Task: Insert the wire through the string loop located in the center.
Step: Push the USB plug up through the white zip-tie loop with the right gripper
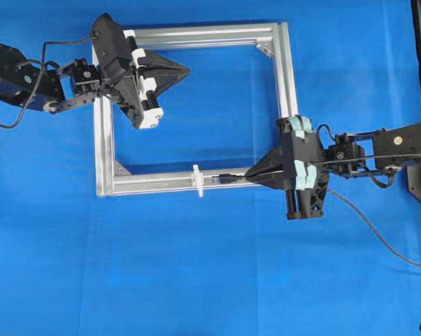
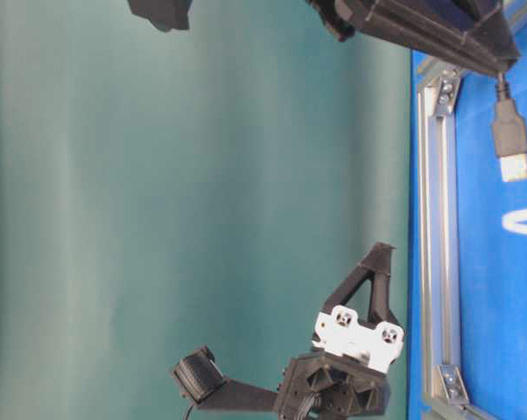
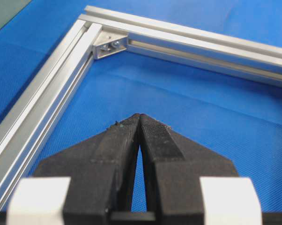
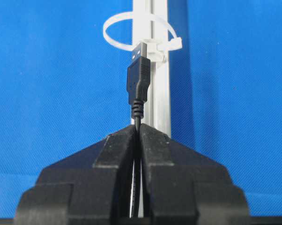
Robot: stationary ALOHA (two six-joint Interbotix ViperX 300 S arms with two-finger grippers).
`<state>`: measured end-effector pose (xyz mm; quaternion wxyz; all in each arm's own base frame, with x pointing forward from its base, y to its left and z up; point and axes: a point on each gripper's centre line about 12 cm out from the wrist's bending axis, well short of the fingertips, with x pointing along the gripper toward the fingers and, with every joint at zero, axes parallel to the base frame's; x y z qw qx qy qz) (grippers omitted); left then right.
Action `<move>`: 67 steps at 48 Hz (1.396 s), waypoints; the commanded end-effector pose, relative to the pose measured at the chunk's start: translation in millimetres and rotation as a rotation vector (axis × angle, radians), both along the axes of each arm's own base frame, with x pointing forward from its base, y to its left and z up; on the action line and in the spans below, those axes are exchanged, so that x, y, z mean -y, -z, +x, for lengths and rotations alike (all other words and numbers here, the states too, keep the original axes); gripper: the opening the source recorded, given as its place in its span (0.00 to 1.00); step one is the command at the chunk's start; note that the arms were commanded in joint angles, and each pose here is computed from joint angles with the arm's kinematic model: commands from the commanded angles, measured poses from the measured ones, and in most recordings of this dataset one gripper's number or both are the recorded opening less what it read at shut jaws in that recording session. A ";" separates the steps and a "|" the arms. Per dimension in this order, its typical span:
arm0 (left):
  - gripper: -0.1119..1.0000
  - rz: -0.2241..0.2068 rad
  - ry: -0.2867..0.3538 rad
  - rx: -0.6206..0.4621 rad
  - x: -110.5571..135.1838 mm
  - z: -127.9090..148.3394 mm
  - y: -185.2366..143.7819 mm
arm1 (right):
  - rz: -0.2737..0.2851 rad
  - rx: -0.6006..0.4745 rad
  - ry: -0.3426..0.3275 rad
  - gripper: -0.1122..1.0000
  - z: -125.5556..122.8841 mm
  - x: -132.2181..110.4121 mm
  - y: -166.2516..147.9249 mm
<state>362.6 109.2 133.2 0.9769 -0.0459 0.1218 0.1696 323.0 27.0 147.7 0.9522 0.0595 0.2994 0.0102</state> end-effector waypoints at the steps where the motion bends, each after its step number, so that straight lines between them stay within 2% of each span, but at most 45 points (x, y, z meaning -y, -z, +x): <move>1: 0.10 0.013 0.000 0.044 -0.8 1.6 -15.5 | 0.004 0.026 0.004 0.08 6.6 0.0 -6.3; 36: 0.10 0.018 0.003 0.043 -0.6 1.2 -15.7 | -0.001 0.048 0.000 0.08 71.6 -5.3 -2.6; 57: 0.10 0.011 0.001 0.043 0.3 -2.0 -15.0 | -0.002 0.051 -0.001 0.08 75.4 -5.6 -3.2; 67: 0.10 0.006 0.049 0.034 20.4 -7.0 -14.0 | -0.002 0.051 -0.001 0.08 75.1 -5.6 -2.9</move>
